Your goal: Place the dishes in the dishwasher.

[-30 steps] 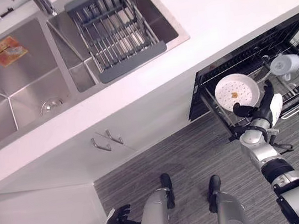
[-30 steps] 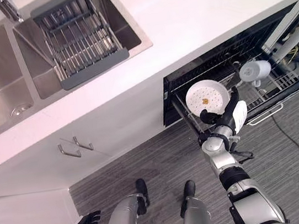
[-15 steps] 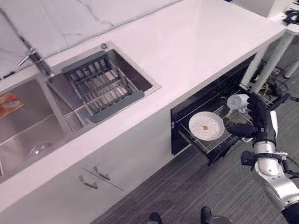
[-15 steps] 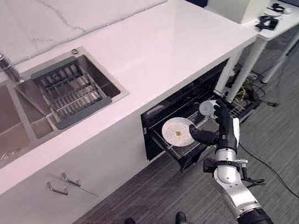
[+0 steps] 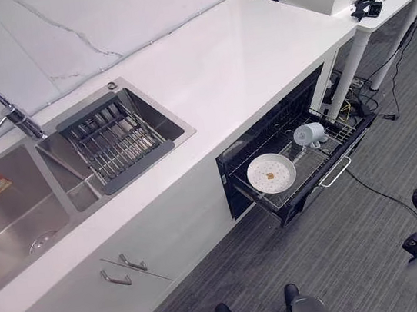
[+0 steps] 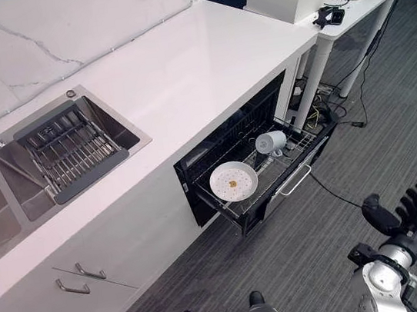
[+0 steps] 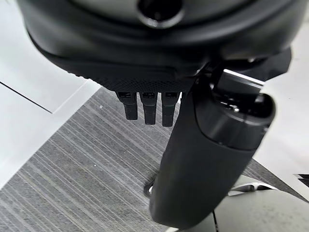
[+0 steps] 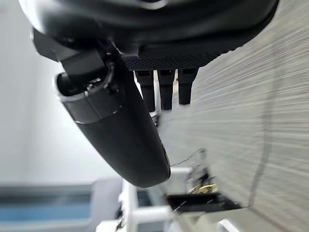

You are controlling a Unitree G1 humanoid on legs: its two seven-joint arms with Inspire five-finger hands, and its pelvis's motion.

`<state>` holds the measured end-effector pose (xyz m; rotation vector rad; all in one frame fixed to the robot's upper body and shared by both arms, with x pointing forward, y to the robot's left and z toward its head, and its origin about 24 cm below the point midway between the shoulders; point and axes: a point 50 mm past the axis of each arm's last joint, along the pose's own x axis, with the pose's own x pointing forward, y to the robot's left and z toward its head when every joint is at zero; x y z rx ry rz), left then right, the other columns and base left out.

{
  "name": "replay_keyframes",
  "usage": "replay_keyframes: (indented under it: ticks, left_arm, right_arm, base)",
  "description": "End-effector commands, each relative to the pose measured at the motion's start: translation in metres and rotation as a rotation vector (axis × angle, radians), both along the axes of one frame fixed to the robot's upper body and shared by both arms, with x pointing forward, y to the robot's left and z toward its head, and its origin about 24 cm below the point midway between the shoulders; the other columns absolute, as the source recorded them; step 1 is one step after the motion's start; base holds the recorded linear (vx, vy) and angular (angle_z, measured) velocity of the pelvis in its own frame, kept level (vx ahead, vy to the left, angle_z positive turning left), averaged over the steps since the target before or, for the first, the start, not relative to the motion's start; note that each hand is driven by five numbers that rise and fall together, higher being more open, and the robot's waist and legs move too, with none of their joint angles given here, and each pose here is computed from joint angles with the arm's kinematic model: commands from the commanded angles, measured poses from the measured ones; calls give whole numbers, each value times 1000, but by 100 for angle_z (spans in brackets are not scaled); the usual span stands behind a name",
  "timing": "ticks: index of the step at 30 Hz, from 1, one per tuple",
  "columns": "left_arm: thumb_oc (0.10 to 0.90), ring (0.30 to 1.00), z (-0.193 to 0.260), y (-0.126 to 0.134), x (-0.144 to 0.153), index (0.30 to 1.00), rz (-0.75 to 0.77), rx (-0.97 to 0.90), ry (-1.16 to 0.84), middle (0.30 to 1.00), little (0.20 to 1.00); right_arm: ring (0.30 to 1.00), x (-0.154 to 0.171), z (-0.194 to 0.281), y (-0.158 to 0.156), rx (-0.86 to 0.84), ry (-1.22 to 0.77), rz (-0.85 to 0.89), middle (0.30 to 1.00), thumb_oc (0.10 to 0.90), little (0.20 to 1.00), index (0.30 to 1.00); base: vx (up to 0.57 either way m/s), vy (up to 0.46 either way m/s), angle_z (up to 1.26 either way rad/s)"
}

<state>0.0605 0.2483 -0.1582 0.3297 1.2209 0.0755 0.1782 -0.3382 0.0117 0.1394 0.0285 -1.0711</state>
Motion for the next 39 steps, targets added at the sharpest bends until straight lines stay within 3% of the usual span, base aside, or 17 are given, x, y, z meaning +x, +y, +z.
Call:
replay_keyframes:
  ticks: [1,8,12,20,30,39]
  left_arm:
    - [800,900,5,15,9,900,42,70,-22,900,900]
    - [800,900,10,16,33,900,-6,110,-58,900,900]
    - [800,900,14,12,53,900,-32,112,-95,900,900]
    - [800,900,20,11,70,900,-53,113,-139,900,900]
    - [800,900,28,20,79,900,-87,117,-176,900,900]
    - [800,900,31,29,77,900,-109,128,-165,900,900]
  right_arm:
    - [300,33,63,-9,-70,-382,9,300,400,300,300]
    - [300,66,59,-18,30,-340,47,300,400,300,300]
    - [300,100,73,-14,66,-336,112,300,400,300,300]
    - [300,134,94,-13,83,-304,217,300,400,300,300]
    - [300,170,169,5,-106,-397,400,300,400,300,300]
    - [300,180,233,22,-277,-449,478,300,400,300,300]
  base:
    - [13,14,9]
    - [-78,-2,10]
    - [-137,-13,11]
    - [10,7,11]
    - [2,10,2]
    - [27,5,4]
